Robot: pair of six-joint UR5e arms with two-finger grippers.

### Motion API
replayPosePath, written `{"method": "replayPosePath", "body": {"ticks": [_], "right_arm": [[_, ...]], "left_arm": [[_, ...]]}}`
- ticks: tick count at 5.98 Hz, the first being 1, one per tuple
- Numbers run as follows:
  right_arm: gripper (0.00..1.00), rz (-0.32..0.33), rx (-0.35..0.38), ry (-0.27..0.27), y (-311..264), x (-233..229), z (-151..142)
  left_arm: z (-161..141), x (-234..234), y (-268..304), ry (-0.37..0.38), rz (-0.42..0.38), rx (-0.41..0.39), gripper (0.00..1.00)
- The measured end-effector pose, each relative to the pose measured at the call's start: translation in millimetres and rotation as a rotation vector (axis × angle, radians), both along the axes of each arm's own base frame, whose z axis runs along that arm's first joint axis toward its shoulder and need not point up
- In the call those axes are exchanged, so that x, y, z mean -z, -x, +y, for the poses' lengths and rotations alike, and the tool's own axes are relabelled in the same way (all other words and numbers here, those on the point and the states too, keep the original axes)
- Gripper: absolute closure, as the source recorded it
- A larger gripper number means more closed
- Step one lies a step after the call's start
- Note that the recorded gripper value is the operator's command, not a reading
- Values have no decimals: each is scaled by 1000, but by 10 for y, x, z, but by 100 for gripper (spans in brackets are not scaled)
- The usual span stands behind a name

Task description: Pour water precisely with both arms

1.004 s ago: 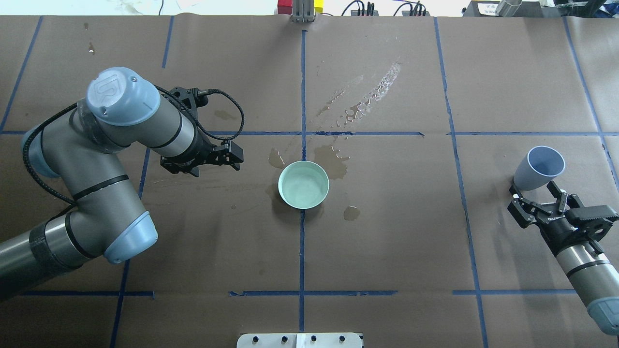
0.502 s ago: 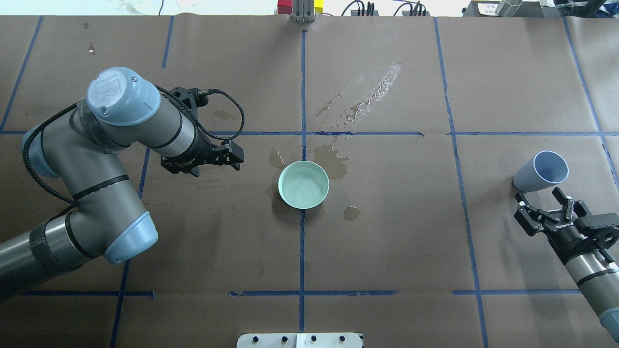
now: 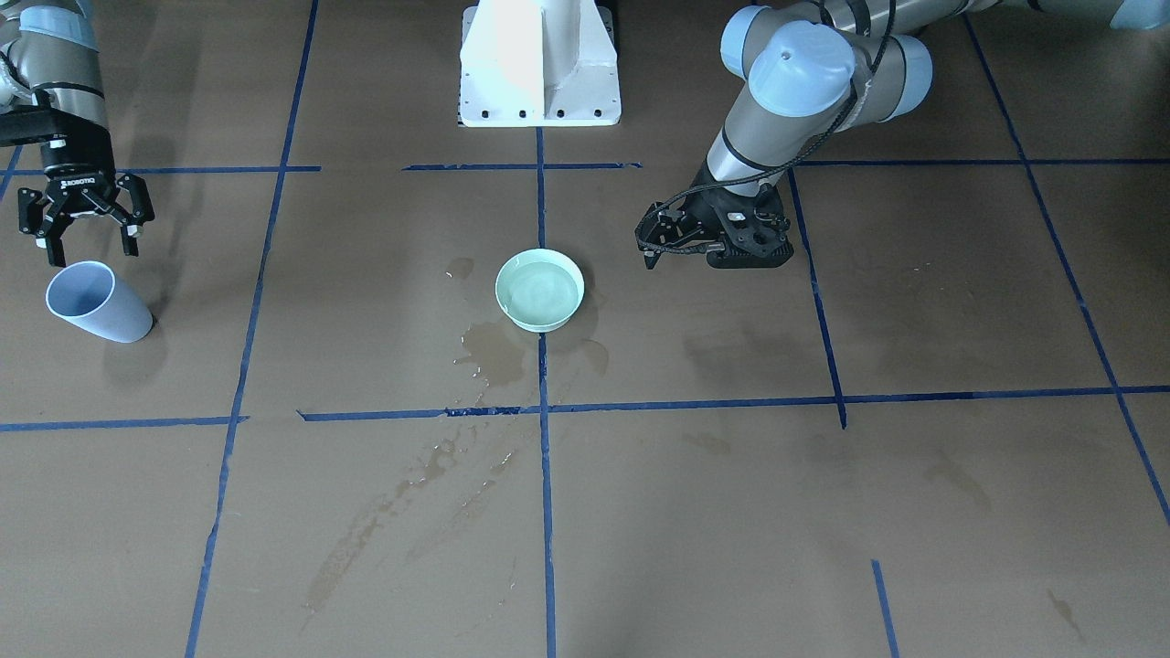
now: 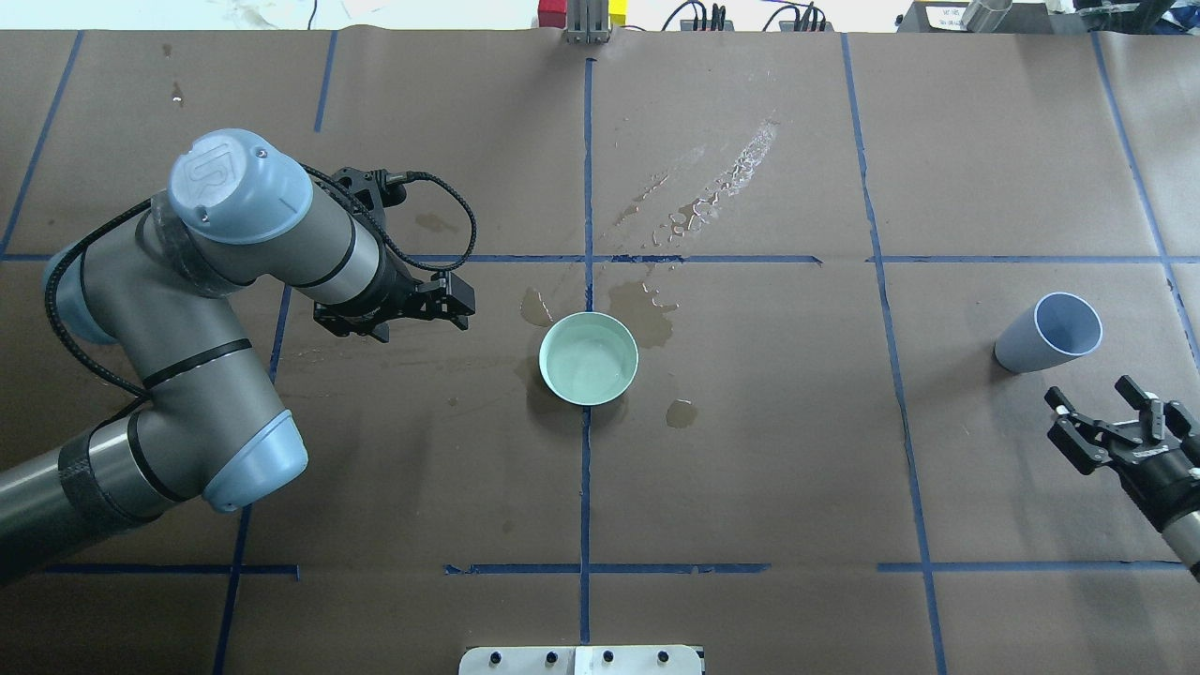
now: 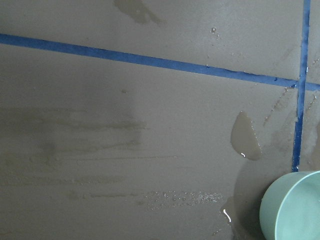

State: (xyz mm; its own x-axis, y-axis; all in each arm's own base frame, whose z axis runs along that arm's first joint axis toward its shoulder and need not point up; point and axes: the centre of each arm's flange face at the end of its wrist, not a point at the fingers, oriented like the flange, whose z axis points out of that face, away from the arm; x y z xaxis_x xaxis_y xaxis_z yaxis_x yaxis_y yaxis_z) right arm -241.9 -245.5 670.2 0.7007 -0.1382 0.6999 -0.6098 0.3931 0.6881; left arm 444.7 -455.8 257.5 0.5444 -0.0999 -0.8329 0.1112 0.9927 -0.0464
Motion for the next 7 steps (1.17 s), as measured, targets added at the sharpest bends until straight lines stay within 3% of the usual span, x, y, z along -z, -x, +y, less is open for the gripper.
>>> {"method": "replayPosePath", "body": {"ticks": [4, 7], "right_arm": [[0, 16, 143, -7, -736, -341, 112], [0, 77, 245, 101, -1448, -577, -165]], "left_arm": [[2, 7, 5, -1, 1, 1, 0], [5, 11, 9, -2, 2, 2, 0]]}}
